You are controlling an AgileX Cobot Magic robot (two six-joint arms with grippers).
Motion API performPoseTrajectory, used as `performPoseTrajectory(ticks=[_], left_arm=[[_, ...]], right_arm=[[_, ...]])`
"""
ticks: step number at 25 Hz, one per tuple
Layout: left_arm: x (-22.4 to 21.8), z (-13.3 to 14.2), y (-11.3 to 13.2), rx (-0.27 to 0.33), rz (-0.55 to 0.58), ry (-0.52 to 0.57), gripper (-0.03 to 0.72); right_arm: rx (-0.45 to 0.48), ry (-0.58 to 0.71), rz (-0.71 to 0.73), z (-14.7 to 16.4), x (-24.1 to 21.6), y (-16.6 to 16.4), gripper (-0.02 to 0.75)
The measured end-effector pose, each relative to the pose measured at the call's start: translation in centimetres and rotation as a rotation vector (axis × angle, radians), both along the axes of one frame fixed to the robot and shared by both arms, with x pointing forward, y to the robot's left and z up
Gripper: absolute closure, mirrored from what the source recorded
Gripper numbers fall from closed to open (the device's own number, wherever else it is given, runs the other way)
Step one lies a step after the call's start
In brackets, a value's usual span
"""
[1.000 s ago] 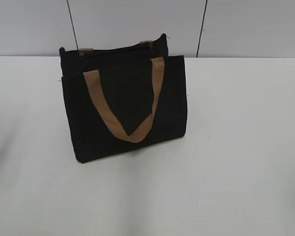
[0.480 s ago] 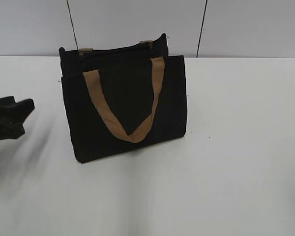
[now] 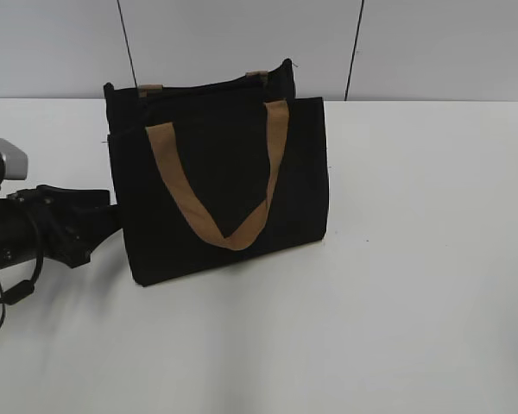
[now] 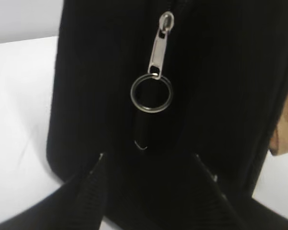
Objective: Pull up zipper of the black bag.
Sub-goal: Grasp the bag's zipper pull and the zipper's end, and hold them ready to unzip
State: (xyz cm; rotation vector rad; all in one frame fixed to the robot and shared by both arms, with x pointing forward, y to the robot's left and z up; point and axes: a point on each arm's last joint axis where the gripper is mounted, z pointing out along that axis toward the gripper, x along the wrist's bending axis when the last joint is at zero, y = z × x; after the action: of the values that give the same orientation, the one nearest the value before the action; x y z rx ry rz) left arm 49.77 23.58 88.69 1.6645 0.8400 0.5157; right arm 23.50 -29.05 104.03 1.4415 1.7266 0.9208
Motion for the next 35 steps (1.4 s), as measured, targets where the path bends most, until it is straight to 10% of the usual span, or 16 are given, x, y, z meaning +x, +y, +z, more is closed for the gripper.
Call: performPoseTrajectory(ticks=[12, 27, 35], left_arm=[[4.8, -1.9, -1.2, -0.001, -0.107, 0.037, 0.307], [6.7, -2.3, -2.3, 0.009, -0.134, 0.009, 0.662], [6.2, 2.2, -2.0, 0.087, -0.16, 0.021, 0.664]], right_arm=[[0.0, 0.0, 0.0, 0.0, 0.0, 0.0, 0.324], [0.0, 0.0, 0.0, 0.0, 0.0, 0.0, 0.324], [0.0, 0.0, 0.0, 0.0, 0.0, 0.0, 0.324]])
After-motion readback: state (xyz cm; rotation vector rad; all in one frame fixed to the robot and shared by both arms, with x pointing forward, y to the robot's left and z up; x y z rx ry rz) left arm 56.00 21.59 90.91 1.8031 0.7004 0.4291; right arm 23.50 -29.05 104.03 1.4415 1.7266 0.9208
